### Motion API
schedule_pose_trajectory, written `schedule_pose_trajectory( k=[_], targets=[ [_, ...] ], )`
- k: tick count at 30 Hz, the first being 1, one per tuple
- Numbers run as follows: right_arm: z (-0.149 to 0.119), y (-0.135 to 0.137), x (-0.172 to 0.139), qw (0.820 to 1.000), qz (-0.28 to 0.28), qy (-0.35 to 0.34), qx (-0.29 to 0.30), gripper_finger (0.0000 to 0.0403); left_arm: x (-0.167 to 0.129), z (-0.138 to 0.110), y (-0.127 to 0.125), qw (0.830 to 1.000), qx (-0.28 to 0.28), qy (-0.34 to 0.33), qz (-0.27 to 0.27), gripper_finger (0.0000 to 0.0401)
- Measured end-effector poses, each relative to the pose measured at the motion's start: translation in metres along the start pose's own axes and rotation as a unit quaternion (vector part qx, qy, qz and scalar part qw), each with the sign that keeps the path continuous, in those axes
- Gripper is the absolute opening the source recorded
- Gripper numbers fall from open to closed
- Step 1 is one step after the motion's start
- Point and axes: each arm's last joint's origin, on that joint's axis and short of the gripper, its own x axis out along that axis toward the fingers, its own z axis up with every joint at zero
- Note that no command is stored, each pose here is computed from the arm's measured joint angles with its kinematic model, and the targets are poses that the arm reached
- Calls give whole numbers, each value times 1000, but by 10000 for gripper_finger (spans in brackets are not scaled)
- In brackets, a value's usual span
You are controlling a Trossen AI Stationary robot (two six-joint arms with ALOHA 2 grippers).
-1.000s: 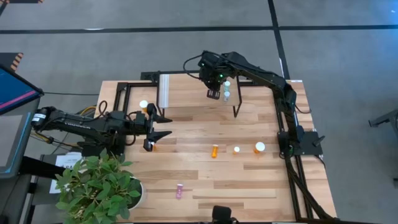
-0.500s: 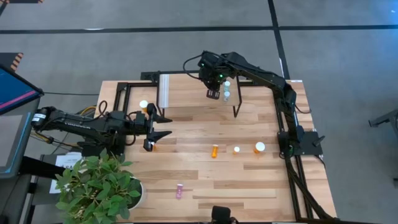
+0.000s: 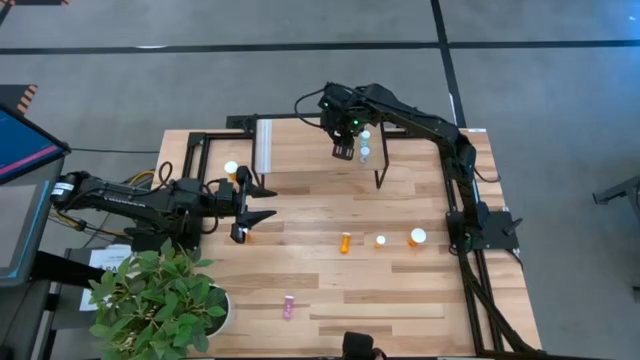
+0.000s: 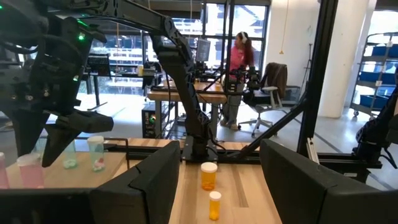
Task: Pick and place medicine bottles onto shelf by color
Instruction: Align the small pink pill bottle with the other small pink pill bottles on the shelf
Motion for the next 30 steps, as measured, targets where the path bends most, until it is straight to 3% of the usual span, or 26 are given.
schedule_pose_trajectory(
  k=[7,17,21,30],
  targets=[
    [-1,-1,-12,1000,0,5,23,225,0,0,0,1000,0,0,0,210],
    [-13,6,-79,996,2,-51,67,225,0,-3,0,1000,-16,15,1,210],
    [-21,28,-114,994,14,-85,60,225,0,-4,0,999,-24,21,1,210],
    [-34,99,-180,980,65,-186,-15,218,0,-7,-1,997,-60,36,-17,210]
  ],
)
